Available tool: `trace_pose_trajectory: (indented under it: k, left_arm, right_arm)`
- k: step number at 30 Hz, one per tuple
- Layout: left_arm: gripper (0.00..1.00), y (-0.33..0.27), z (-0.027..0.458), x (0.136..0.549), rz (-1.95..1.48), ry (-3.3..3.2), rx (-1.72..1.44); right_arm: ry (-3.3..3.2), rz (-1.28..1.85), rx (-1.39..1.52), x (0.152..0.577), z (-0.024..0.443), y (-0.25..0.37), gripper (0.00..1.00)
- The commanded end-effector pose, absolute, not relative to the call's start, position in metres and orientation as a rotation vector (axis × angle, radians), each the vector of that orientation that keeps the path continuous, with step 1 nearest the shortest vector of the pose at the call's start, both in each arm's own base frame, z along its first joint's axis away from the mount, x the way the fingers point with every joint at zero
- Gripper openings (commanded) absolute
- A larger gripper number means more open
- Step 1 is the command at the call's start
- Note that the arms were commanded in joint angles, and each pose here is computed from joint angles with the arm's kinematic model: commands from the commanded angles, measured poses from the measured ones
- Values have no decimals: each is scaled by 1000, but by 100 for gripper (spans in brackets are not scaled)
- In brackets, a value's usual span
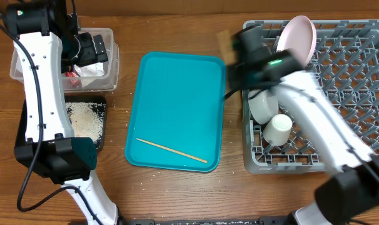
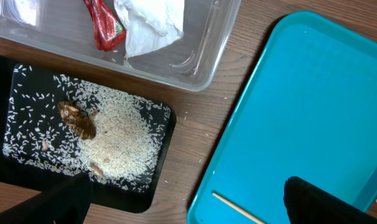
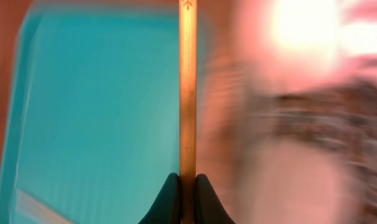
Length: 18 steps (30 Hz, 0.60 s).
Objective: Sort waste into correct bins and load items into the dishwasher
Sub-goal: 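Carry the chopstick to the rack and lay it across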
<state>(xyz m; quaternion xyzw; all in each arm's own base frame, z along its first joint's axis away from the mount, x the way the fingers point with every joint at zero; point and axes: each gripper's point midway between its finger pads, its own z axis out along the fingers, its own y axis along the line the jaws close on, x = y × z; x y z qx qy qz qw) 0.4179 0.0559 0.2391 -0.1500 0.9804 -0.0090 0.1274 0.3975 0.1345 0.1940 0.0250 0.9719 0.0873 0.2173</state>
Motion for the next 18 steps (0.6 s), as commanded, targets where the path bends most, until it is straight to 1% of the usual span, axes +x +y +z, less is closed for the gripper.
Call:
trace_pose_trajectory:
  k: [1, 3, 5, 7, 9, 11, 14, 15, 16, 18]
  left_arm:
    - [100, 55, 252, 416, -35, 2816, -451]
    - [100, 55, 252, 416, -35, 2816, -451]
    - [100, 55, 252, 416, -35, 2816, -451]
    - [100, 55, 252, 416, -35, 2816, -451]
    - [100, 55, 252, 416, -35, 2816, -451]
    - [100, 55, 252, 416, -35, 2816, -451]
    - [100, 55, 252, 416, -35, 2816, -451]
    - [100, 55, 252, 416, -35, 2816, -451]
    - [100, 55, 252, 416, -35, 2816, -451]
    - [100, 55, 252, 416, -35, 2816, -451]
  right_arm:
    - [2540, 188, 644, 408, 226, 39, 4]
    - [2501, 146, 874, 406, 216, -15, 4]
    - [2460, 126, 1081, 401, 202, -54, 4]
    - [2456, 149, 1206, 396, 185, -75, 4]
    - [2476, 177, 1261, 393, 171, -84, 4]
    - [2506, 190, 1273, 391, 160, -85, 18]
    - [2537, 186, 1229, 392, 157, -84, 45]
    - [2539, 185, 1219, 392, 157, -84, 50]
    - [2536, 186, 1216, 392, 158, -84, 52]
    - [2533, 192, 1208, 391, 162, -83, 53]
